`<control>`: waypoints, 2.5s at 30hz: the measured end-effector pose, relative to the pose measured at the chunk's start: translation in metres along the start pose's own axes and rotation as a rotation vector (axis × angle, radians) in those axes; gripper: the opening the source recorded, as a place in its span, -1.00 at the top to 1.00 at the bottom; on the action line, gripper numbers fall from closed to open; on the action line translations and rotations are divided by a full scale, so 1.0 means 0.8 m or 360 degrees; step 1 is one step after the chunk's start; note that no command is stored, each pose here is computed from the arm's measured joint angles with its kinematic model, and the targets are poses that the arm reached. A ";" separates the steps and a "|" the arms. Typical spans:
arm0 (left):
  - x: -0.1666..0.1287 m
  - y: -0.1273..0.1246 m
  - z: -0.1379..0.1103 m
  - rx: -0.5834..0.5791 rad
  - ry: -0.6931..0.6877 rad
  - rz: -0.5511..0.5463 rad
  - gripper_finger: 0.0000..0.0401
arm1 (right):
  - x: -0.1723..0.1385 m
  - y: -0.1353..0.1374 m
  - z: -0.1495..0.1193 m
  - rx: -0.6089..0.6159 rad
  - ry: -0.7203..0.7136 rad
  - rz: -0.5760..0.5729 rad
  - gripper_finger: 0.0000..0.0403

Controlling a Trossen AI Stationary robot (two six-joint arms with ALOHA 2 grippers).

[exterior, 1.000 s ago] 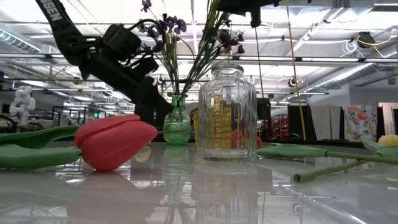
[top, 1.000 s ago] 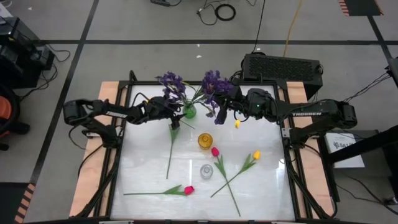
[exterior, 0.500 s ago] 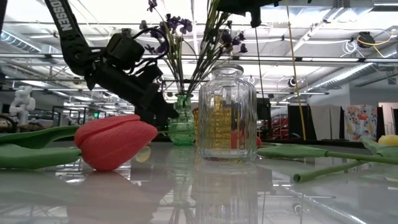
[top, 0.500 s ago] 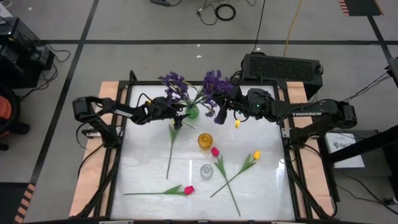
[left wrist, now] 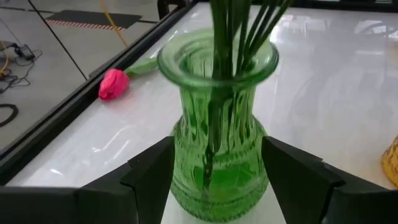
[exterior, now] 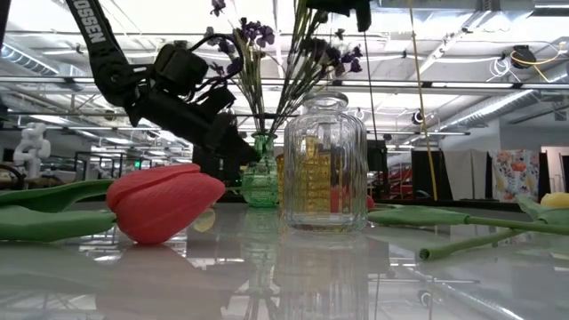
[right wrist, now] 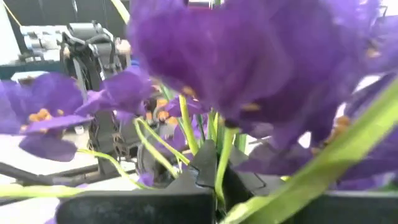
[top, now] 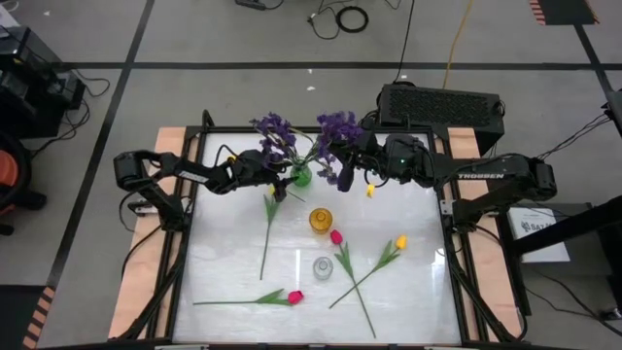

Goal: Sort flowers into vase by color
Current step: Put the purple flowers into the green vase

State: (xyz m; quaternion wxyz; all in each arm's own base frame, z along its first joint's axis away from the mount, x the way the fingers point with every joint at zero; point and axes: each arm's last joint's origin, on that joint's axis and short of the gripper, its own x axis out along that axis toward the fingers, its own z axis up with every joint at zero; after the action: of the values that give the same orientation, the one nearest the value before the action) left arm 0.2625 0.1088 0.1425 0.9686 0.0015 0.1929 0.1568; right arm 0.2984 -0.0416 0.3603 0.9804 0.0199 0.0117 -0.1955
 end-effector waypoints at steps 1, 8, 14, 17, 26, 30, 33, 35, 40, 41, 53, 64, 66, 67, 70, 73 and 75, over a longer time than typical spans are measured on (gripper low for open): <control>0.000 0.000 0.001 0.0001 -0.0004 0.0001 -0.23 | 0.003 0.001 0.001 -0.0005 0.0013 -0.0002 1.00; 0.000 0.000 0.000 0.0001 0.0008 -0.0001 -0.23 | 0.015 -0.001 -0.009 0.0000 0.0058 -0.0018 1.00; 0.000 0.000 0.000 0.0002 0.0008 0.0000 -0.23 | 0.027 -0.004 -0.018 0.0023 0.0070 0.0021 1.00; 0.000 0.000 0.000 0.0020 0.0008 0.0000 -0.23 | 0.030 -0.005 -0.020 0.0022 0.0078 0.0018 1.00; 0.000 0.000 0.000 0.0043 0.0003 0.0000 -0.23 | 0.048 -0.005 -0.042 0.0024 0.0156 0.0061 1.00; 0.000 0.000 0.000 0.0044 0.0002 0.0000 -0.23 | 0.053 -0.003 -0.047 0.0025 0.0164 0.0075 1.00; 0.000 0.000 0.000 0.0043 0.0002 0.0000 -0.23 | 0.057 -0.003 -0.052 0.0020 0.0186 0.0074 1.00; 0.000 0.000 0.000 0.0043 0.0001 0.0000 -0.23 | 0.059 -0.002 -0.056 0.0018 0.0196 0.0074 1.00; 0.000 0.000 0.001 0.0043 -0.0002 -0.0021 -0.23 | 0.065 -0.001 -0.065 0.0009 0.0235 0.0072 1.00; 0.000 -0.001 0.001 0.0042 -0.0002 -0.0026 -0.23 | 0.065 -0.001 -0.067 0.0006 0.0253 0.0070 1.00; 0.000 -0.002 0.001 0.0032 -0.0006 -0.0072 -0.23 | 0.063 -0.002 -0.077 0.0027 0.0384 0.0056 1.00; 0.000 -0.008 0.001 0.0039 -0.0011 -0.0132 -0.23 | 0.065 -0.002 -0.085 0.0044 0.0456 0.0047 1.00; 0.000 -0.009 0.001 0.0041 -0.0012 -0.0137 -0.23 | 0.064 -0.002 -0.086 0.0054 0.0475 0.0043 1.00; 0.000 -0.010 0.001 0.0042 -0.0012 -0.0138 -0.23 | 0.064 -0.002 -0.087 0.0060 0.0477 0.0042 1.00; 0.000 -0.010 0.001 0.0042 -0.0012 -0.0140 -0.23 | 0.064 -0.001 -0.087 0.0064 0.0482 0.0044 0.97; 0.000 -0.010 0.001 0.0042 -0.0012 -0.0140 -0.23 | 0.064 -0.001 -0.087 0.0081 0.0484 0.0042 0.90; 0.001 -0.011 0.001 0.0043 -0.0012 -0.0143 -0.23 | 0.064 -0.001 -0.088 0.0088 0.0494 0.0041 0.83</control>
State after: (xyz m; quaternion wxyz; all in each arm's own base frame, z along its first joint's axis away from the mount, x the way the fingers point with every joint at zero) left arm 0.2659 0.1007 0.1429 0.9753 0.0066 0.1912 0.1106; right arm 0.3440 -0.0588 0.2886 0.9683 0.0770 0.1574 -0.1778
